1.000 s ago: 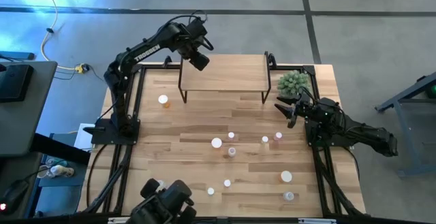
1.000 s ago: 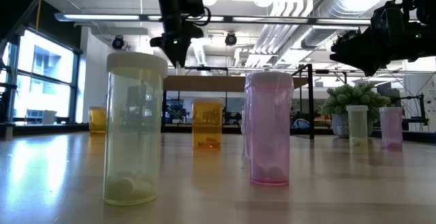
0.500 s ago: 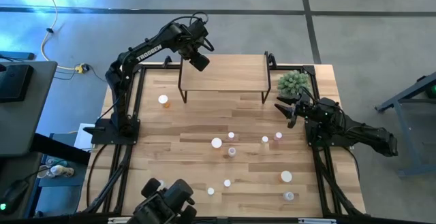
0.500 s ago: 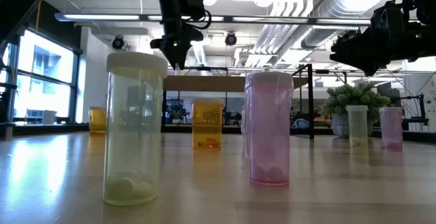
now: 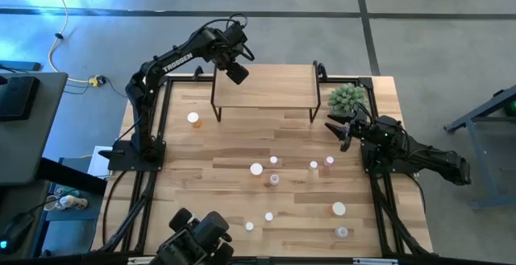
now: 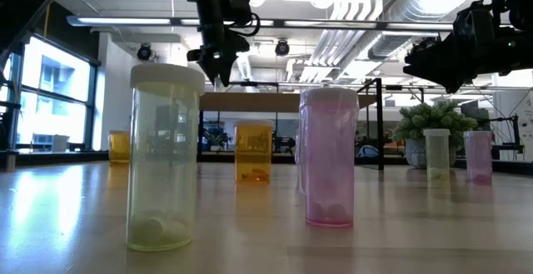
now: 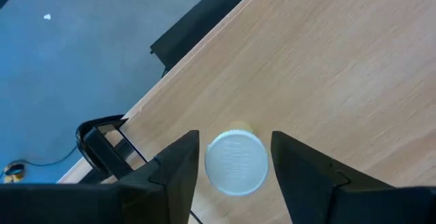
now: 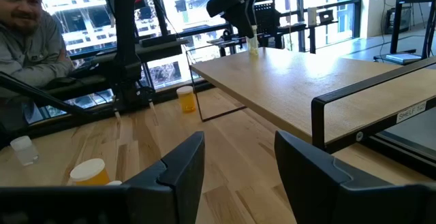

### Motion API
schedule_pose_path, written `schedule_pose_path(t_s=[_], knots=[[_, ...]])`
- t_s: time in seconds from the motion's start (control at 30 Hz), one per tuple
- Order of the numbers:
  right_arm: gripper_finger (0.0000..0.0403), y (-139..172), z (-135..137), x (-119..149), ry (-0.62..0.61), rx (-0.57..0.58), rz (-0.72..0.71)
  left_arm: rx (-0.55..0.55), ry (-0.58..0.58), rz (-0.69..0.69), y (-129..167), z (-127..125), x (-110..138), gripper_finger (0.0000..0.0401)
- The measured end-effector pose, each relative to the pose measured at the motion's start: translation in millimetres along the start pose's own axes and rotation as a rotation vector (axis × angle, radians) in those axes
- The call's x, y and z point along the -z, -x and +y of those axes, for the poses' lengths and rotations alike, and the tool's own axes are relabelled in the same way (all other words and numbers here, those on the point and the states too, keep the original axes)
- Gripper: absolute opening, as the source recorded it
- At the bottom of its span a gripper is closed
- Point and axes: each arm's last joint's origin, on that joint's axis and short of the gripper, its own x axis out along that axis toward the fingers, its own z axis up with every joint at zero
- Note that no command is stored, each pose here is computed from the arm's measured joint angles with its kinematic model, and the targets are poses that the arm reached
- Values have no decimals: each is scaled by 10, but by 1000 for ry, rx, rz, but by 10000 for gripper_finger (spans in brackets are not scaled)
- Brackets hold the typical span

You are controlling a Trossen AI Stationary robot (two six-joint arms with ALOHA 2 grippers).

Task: Pick and place medicine bottles onto shelf by color
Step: Put the top left green pill bottle on the shelf, then put the left pink pill bottle on the shelf

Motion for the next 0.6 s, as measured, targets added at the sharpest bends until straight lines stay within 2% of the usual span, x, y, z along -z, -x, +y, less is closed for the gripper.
schedule_pose_path(t_s=[0.17, 0.3, 0.6], knots=[[170, 0, 0, 0, 0, 0, 0, 2, 5, -34, 98, 13, -40, 191], [170, 0, 0, 0, 0, 0, 0, 7, 8, -87, 288, 40, -96, 193], [170, 0, 0, 1, 0, 0, 0, 29, -86, -176, 784, 77, -117, 186]])
